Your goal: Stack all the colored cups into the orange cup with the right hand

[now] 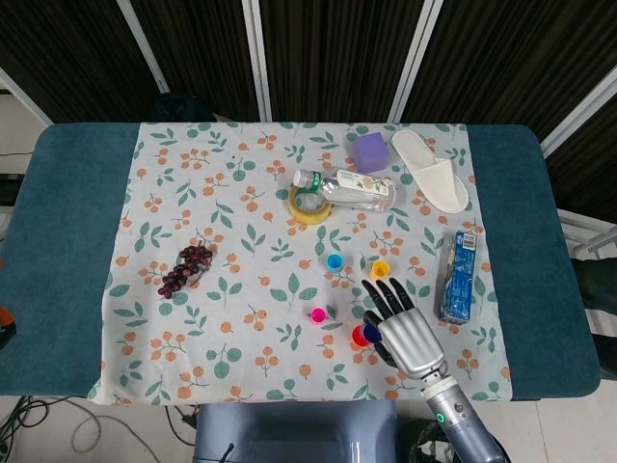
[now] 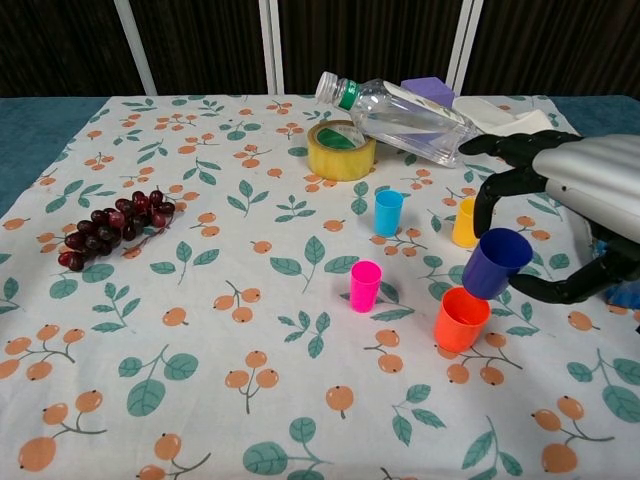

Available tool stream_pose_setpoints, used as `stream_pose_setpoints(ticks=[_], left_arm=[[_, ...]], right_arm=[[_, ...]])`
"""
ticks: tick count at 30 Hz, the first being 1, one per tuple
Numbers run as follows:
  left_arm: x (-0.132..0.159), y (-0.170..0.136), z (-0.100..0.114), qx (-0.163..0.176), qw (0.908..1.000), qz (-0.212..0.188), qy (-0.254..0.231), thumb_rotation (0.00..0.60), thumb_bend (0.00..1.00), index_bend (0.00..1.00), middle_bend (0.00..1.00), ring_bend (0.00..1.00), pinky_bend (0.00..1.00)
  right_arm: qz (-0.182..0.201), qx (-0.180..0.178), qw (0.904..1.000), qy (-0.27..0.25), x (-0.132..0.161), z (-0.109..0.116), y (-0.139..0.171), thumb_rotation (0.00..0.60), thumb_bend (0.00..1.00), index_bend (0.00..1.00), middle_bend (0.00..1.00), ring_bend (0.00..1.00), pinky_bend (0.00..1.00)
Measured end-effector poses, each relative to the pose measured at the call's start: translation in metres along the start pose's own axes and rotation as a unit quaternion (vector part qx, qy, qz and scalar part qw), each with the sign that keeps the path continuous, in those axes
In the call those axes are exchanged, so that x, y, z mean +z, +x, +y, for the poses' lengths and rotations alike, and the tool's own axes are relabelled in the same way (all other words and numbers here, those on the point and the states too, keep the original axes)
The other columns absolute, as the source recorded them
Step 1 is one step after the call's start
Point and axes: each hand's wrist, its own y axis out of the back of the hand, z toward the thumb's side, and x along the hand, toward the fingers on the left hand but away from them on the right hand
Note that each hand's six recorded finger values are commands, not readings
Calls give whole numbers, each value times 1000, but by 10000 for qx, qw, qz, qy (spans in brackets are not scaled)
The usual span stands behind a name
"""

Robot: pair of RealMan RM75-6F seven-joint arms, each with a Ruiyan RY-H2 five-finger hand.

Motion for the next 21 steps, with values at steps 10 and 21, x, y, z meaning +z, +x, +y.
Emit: stream_pose_setpoints(ticks=[10, 21], left_arm=[[0, 0, 0, -3, 10000, 6, -4, 600, 762, 150, 8, 0, 0], [0, 0, 1, 18, 10000, 15, -11, 600, 762, 150, 8, 0, 0]], right_arm=[[-20, 176, 9998, -63, 3, -11, -2, 600, 393, 466, 0, 0, 36], [62, 237, 9996, -101, 10, -19, -4, 600, 392, 466, 0, 0, 36]])
